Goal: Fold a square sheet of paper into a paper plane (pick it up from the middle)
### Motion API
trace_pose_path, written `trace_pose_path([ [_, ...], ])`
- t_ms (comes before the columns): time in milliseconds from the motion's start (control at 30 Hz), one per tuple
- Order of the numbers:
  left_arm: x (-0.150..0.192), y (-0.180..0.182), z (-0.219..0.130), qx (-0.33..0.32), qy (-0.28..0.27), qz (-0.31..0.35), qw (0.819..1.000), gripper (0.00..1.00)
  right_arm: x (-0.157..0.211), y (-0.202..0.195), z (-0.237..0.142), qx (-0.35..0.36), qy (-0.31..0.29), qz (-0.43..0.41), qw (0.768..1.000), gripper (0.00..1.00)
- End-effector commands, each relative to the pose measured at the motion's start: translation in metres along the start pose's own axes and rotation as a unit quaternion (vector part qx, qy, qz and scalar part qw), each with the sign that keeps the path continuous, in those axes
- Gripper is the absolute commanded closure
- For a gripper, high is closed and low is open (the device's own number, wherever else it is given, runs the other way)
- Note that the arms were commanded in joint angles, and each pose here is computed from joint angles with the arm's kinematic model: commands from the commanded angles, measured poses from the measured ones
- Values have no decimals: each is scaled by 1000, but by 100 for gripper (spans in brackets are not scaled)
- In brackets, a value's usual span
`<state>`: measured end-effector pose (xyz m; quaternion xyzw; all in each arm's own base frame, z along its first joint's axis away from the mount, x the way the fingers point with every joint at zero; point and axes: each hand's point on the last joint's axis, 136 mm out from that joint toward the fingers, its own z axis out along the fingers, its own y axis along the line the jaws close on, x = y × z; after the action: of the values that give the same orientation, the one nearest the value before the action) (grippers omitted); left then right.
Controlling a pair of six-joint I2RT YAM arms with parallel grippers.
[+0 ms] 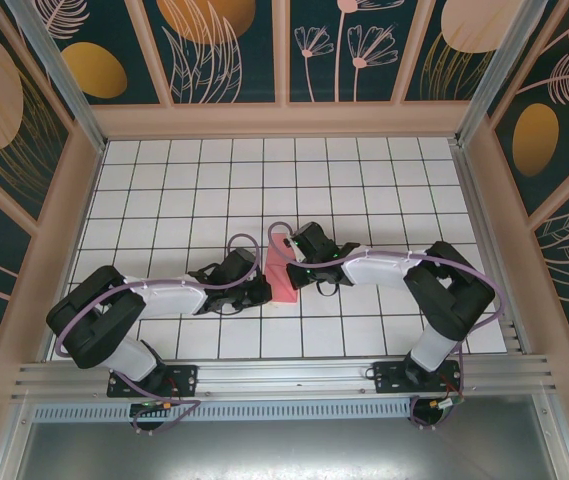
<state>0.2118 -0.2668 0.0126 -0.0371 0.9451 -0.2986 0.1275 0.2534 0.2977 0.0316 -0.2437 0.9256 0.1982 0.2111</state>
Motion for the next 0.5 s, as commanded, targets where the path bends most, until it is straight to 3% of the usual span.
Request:
trace_pose_path([
  [0, 9, 30, -1, -60, 10, 0, 998, 92, -3, -1, -2, 9, 0, -3, 1000, 96],
  [467, 10, 27, 0, -54, 13, 1, 998, 91, -3, -1, -10, 7, -14, 9, 1000, 96],
])
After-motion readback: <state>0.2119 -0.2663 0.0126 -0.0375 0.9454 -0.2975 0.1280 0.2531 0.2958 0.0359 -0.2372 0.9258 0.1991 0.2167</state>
